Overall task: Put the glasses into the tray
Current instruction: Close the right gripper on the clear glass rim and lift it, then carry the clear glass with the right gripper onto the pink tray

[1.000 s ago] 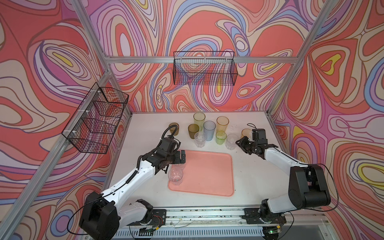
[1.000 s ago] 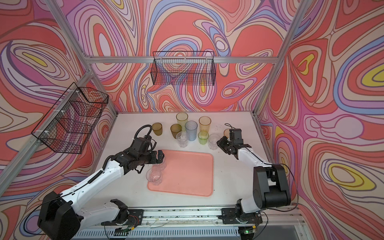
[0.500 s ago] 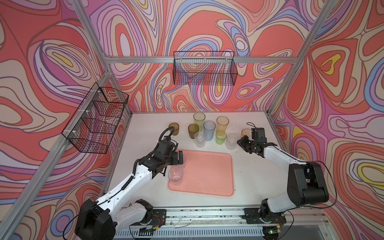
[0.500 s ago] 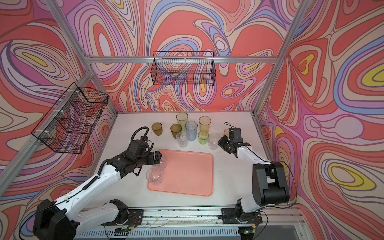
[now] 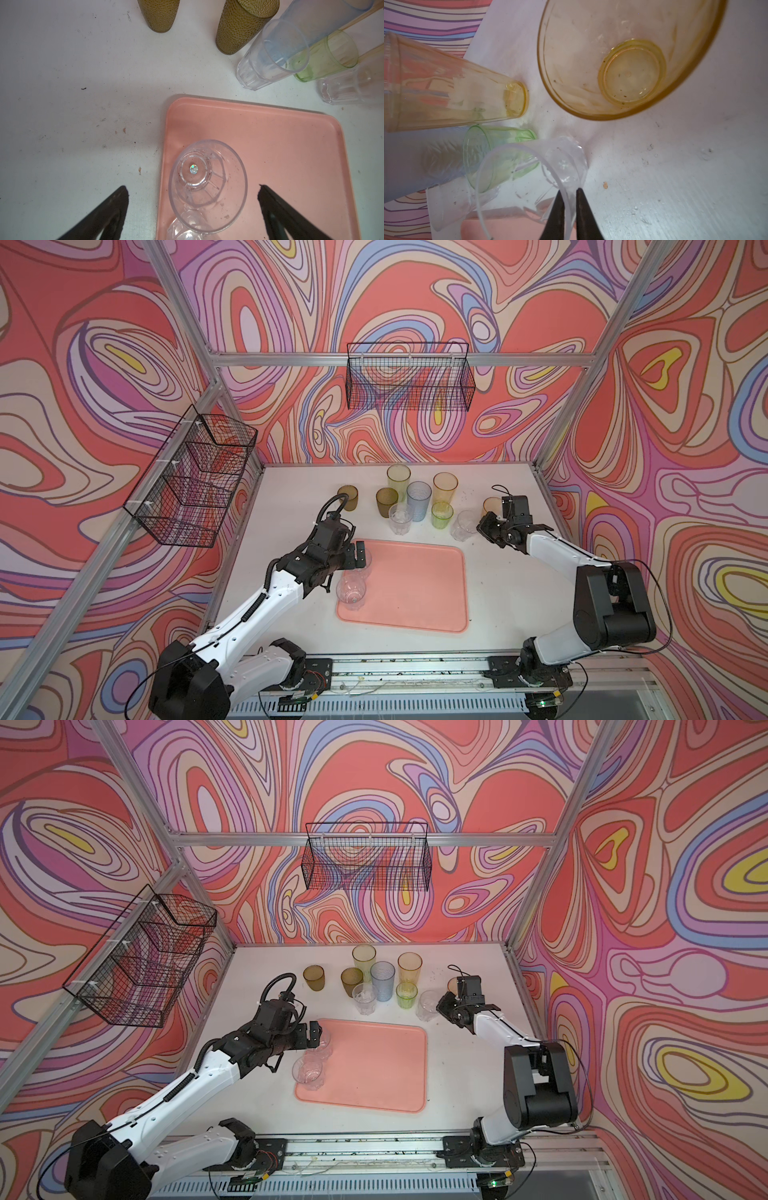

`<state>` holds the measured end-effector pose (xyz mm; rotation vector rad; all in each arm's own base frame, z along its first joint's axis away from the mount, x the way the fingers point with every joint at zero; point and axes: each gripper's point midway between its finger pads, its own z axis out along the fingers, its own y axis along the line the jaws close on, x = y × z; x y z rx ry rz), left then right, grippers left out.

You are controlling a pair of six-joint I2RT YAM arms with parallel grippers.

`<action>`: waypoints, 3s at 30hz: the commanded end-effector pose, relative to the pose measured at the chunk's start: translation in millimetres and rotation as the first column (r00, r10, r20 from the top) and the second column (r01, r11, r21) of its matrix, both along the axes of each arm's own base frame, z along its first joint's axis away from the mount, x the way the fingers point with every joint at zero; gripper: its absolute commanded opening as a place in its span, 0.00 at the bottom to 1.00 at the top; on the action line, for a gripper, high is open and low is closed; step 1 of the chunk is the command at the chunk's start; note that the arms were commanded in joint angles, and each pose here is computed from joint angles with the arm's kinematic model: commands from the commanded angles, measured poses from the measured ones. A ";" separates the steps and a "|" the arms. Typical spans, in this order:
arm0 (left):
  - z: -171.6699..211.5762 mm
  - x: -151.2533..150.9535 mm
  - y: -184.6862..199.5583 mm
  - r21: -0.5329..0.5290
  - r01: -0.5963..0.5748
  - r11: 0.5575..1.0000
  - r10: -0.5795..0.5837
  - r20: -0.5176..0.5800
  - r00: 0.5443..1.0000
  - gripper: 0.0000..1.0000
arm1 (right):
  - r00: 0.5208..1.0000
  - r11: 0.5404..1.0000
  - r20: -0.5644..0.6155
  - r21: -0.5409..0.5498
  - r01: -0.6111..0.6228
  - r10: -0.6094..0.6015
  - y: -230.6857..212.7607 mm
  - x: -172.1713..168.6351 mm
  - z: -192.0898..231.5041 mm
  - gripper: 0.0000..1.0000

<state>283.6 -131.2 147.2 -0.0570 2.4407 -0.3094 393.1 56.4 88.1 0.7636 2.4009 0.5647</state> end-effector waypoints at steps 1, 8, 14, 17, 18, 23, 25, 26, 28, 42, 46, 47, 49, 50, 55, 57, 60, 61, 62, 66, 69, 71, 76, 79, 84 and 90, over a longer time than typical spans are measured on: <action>-1.0 -2.0 -0.6 0.008 0.006 1.000 -0.006 -0.004 1.000 1.00 | 1.000 1.000 -0.013 -0.020 -0.011 0.011 -0.6 -3.8 -0.8 0.05; -1.5 -4.1 1.1 0.010 0.004 1.000 -0.004 -0.004 1.000 1.00 | 0.999 0.999 0.000 0.029 -0.033 0.033 7.4 -13.2 5.9 0.00; -4.0 -8.5 2.6 -0.009 -0.019 1.000 0.019 -0.022 1.000 1.00 | 0.999 0.999 0.032 0.026 -0.030 0.029 5.5 -24.3 26.3 0.00; -5.0 -9.7 -1.9 -0.043 -0.027 0.999 0.025 -0.042 0.999 1.00 | 0.998 0.999 0.052 0.035 -0.028 0.026 5.8 -32.5 38.8 0.00; -5.9 -10.7 -5.4 -0.061 -0.020 0.998 0.016 -0.055 0.998 1.00 | 0.998 0.999 0.060 0.040 -0.026 0.023 5.9 -35.7 43.3 0.00; -11.5 -14.0 -19.0 -0.121 -0.002 0.993 -0.012 -0.114 0.993 1.00 | 0.995 0.999 0.097 0.046 -0.022 0.018 6.0 -55.4 64.9 0.00; -14.4 -14.6 -22.1 -0.133 -0.003 0.991 -0.015 -0.135 0.991 1.00 | 0.995 0.999 0.102 0.041 -0.024 0.020 6.3 -64.8 70.9 0.00; -16.4 -15.6 -23.7 -0.138 -0.003 0.990 -0.018 -0.151 0.988 1.00 | 0.994 0.999 0.107 0.039 -0.027 0.022 7.0 -69.8 74.4 0.00; -19.3 -17.7 -26.8 -0.148 0.002 0.989 -0.028 -0.176 0.984 1.00 | 0.993 0.999 0.117 0.034 -0.031 0.026 8.3 -78.7 79.8 0.00; -22.7 -41.0 -19.5 -0.168 -0.009 0.986 -0.028 -0.213 0.977 1.00 | 0.989 0.996 0.118 -0.020 -0.091 0.093 43.5 -106.9 83.4 0.00; -19.4 -45.3 -12.8 -0.157 -0.024 0.987 -0.009 -0.204 0.979 1.00 | 0.983 0.990 0.113 -0.032 -0.139 0.141 63.8 -107.9 84.6 0.00; -18.3 -46.2 -10.2 -0.149 -0.032 0.988 0.001 -0.204 0.979 1.00 | 0.981 0.988 0.115 -0.043 -0.150 0.154 69.5 -108.1 85.9 0.00; -15.5 -47.0 -7.0 -0.140 -0.042 0.989 0.013 -0.200 0.980 1.00 | 0.978 0.984 0.115 -0.062 -0.167 0.173 79.8 -109.1 88.2 0.00; -13.1 -47.1 -6.7 -0.145 -0.045 0.988 0.016 -0.194 0.981 1.00 | 0.977 0.982 0.111 -0.069 -0.177 0.184 85.0 -109.7 87.9 0.00; -4.4 -46.9 -3.4 -0.151 -0.069 0.986 0.041 -0.183 0.982 1.00 | 0.965 0.964 0.084 -0.112 -0.239 0.249 110.6 -118.6 82.1 0.00; 0.0 -47.0 -0.7 -0.141 -0.078 0.987 0.052 -0.181 0.982 1.00 | 0.958 0.955 0.066 -0.125 -0.268 0.278 123.0 -127.7 79.0 0.00; 4.8 -49.0 0.8 -0.141 -0.078 0.987 0.053 -0.175 0.983 1.00 | 0.949 0.942 0.037 -0.144 -0.304 0.312 138.5 -144.7 71.7 0.00; 5.9 -49.3 1.4 -0.147 -0.082 0.986 0.056 -0.170 0.984 1.00 | 0.946 0.937 0.028 -0.149 -0.316 0.324 143.8 -150.0 68.8 0.00; 6.9 -50.2 1.1 -0.154 -0.081 0.985 0.056 -0.166 0.985 1.00 | 0.941 0.932 0.022 -0.151 -0.330 0.337 149.5 -154.4 66.4 0.00; 9.4 -51.6 -0.6 -0.177 -0.078 0.981 0.050 -0.156 0.986 1.00 | 0.927 0.914 0.009 -0.171 -0.368 0.375 172.1 -167.1 65.2 0.00; 10.4 -52.2 -1.5 -0.182 -0.073 0.981 0.044 -0.156 0.987 1.00 | 0.915 0.899 0.008 -0.194 -0.393 0.402 190.9 -174.1 66.5 0.00; 10.0 -52.4 -1.7 -0.179 -0.068 0.982 0.039 -0.157 0.987 1.00 | 0.905 0.889 0.005 -0.191 -0.416 0.425 205.8 -178.4 65.2 0.00; -0.4 -52.8 11.8 -0.096 -0.106 0.990 0.087 -0.186 0.979 1.00 | 0.889 0.865 -0.042 -0.217 -0.453 0.456 230.2 -193.3 57.9 0.00; -4.1 -55.1 12.5 -0.099 -0.110 0.989 0.090 -0.193 0.977 1.00 | 0.876 0.849 -0.061 -0.221 -0.480 0.479 243.2 -201.5 51.9 0.00; -5.7 -58.1 16.1 -0.111 -0.123 0.986 0.102 -0.185 0.977 1.00 | 0.860 0.835 -0.084 -0.209 -0.510 0.504 258.6 -209.7 39.8 0.00; -8.1 -60.5 18.7 -0.112 -0.130 0.985 0.107 -0.188 0.976 1.00 | 0.846 0.823 -0.100 -0.198 -0.532 0.523 273.9 -212.4 30.9 0.00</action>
